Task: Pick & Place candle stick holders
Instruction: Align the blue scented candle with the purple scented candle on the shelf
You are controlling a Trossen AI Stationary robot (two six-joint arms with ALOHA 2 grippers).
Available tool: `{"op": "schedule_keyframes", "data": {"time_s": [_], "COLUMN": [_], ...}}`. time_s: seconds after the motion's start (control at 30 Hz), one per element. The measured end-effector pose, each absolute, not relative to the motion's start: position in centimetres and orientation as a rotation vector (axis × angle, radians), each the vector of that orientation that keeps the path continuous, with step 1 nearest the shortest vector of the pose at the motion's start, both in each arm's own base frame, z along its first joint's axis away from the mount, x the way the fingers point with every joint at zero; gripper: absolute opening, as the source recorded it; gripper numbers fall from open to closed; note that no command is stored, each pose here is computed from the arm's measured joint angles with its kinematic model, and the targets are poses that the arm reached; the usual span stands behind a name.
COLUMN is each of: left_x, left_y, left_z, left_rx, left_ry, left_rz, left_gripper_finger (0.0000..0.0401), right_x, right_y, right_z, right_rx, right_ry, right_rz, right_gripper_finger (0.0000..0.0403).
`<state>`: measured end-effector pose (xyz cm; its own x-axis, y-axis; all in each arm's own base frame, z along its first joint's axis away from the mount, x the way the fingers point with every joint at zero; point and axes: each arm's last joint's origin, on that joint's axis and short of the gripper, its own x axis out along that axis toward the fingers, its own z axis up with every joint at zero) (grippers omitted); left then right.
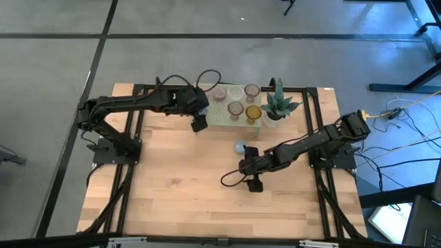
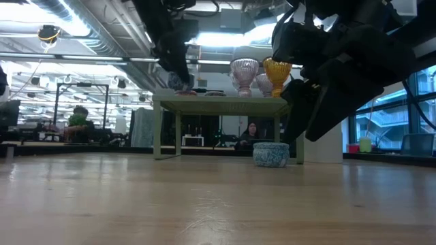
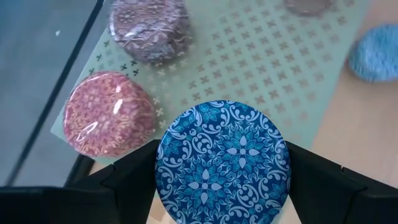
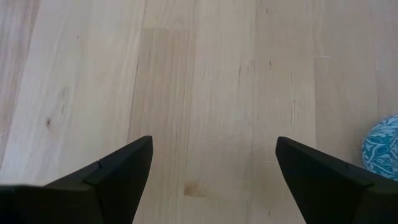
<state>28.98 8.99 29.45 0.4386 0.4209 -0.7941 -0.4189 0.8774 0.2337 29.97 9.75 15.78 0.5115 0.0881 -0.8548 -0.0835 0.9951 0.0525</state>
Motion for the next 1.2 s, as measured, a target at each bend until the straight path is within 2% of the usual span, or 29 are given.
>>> {"op": "schedule_keyframes", "data": {"time_s": [0.43,0.9,1.2], "left_x": [28.9,31.1,32.5], "left_y": [9.7,9.6,9.9], "left_z": [28.9,28.6,26.5], "left_rx": [-0.139,-0.116,-0.116], "left_ry": [0.943,0.708,0.756], "left_rz": [0.543,0.478,0.469], "left_gripper_finger": [0.0295,0.0295,0.0295], "right_x": [30.3,30.3,30.3], "right_y": [9.9,9.9,9.9], "right_z": [16.0,16.0,16.0], "right_rx": [0.012,0.014,0.014], "right_ry": [0.989,0.989,0.989], "right_rz": [0.111,0.11,0.11], "right_gripper_finger": [0.0343,0.0343,0.0343]}}
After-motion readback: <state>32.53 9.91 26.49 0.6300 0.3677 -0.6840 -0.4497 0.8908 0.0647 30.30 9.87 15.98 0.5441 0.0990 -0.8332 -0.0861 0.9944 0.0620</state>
